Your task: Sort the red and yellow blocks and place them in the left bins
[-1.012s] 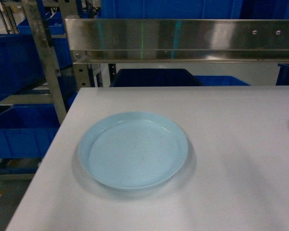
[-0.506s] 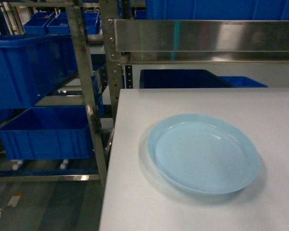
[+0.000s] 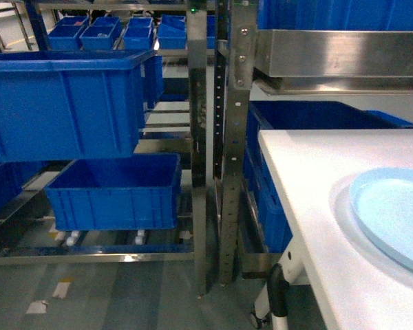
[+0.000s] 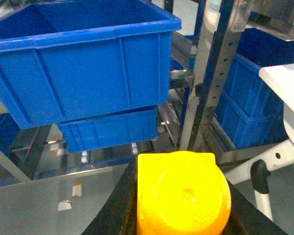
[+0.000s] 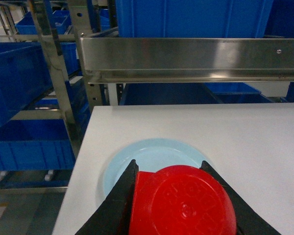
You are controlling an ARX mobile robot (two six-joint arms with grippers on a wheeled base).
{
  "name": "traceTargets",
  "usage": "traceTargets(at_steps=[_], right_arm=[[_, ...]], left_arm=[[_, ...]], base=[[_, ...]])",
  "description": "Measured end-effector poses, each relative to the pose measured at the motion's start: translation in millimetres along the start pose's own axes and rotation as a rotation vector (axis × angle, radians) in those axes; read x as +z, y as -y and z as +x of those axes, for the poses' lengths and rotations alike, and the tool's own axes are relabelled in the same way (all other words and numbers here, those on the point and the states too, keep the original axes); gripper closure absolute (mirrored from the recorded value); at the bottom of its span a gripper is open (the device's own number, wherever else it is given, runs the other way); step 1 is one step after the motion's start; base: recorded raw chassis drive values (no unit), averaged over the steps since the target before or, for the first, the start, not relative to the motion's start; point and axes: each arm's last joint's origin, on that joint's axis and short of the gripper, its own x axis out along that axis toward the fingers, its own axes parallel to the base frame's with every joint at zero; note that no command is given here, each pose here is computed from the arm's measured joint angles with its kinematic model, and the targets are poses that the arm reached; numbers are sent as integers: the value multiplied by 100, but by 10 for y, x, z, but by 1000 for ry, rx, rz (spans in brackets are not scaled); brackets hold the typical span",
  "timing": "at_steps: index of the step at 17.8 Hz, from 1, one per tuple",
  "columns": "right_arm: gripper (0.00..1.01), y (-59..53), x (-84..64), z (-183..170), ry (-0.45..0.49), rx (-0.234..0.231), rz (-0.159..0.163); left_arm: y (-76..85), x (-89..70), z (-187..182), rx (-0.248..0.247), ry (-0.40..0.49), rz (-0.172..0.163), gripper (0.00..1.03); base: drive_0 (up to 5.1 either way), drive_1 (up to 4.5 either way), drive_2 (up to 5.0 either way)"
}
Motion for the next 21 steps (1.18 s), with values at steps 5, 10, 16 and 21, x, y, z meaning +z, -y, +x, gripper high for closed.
traceTargets(at_steps=[5,10,16,21], right_arm=[[73,0,1,0,1,0,0],[73,0,0,0,0,0,0],[73,-1,1,0,1,1,0],[73,-5,0,0,0,4,0]], left_arm=[[-2,0,1,2,0,0,77],[-1,-3,2,1,-3,0,77],[0,1,0,0,1,0,77],[0,0,1,0,0,0,77]], base=[[-511,234,234],[-511,234,234],[-511,234,234],[-507,238,238]])
